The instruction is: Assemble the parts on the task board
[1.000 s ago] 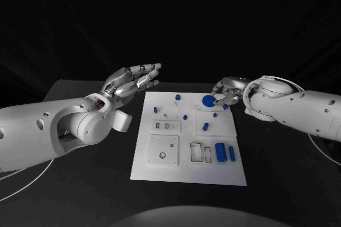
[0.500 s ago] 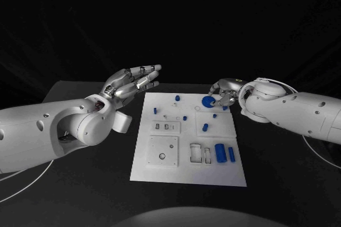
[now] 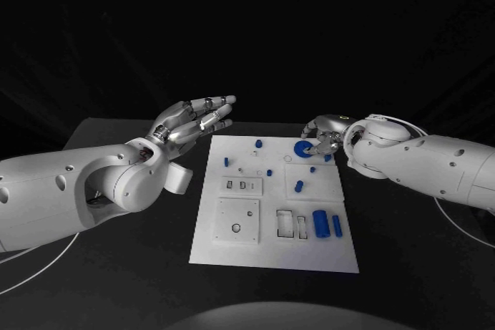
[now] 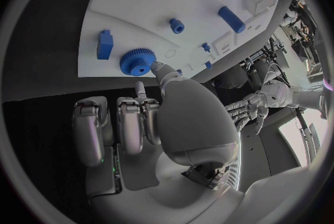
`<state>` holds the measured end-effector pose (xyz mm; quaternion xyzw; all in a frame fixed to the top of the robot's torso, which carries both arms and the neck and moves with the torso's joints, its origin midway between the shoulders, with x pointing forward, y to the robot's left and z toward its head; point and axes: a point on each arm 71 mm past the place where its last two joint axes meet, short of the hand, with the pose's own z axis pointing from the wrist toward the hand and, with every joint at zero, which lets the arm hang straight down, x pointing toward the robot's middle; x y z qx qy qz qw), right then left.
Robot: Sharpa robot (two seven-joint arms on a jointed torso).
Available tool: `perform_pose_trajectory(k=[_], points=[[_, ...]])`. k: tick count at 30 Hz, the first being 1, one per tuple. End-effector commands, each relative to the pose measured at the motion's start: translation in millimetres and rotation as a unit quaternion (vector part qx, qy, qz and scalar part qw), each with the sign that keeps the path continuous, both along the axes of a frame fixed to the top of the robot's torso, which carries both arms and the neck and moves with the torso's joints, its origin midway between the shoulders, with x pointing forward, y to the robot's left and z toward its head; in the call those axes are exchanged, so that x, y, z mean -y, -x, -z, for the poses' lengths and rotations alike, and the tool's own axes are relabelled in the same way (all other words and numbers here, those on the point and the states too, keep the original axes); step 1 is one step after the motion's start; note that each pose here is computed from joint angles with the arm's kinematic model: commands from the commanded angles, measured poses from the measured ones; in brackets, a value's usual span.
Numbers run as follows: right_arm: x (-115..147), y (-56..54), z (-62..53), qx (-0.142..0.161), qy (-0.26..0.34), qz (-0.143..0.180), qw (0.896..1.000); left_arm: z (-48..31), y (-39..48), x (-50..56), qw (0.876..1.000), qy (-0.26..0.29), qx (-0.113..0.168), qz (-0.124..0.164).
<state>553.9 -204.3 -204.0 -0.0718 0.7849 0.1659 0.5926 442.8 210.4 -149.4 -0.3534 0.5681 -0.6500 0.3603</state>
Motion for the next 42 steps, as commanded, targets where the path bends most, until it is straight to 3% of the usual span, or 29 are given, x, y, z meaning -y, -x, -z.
perform_pose_trajectory(k=[1,42], points=[[-0.2,0.0,3.6,-0.009,0.014,0.0,1.0,-1.2,1.2,2.6,1.0,0.005,0.003,0.012],[-0.4,-4.0,14.9,-0.028,0.037,0.002,0.999,-1.3,2.7,2.2,1.0,0.005,0.001,0.014]])
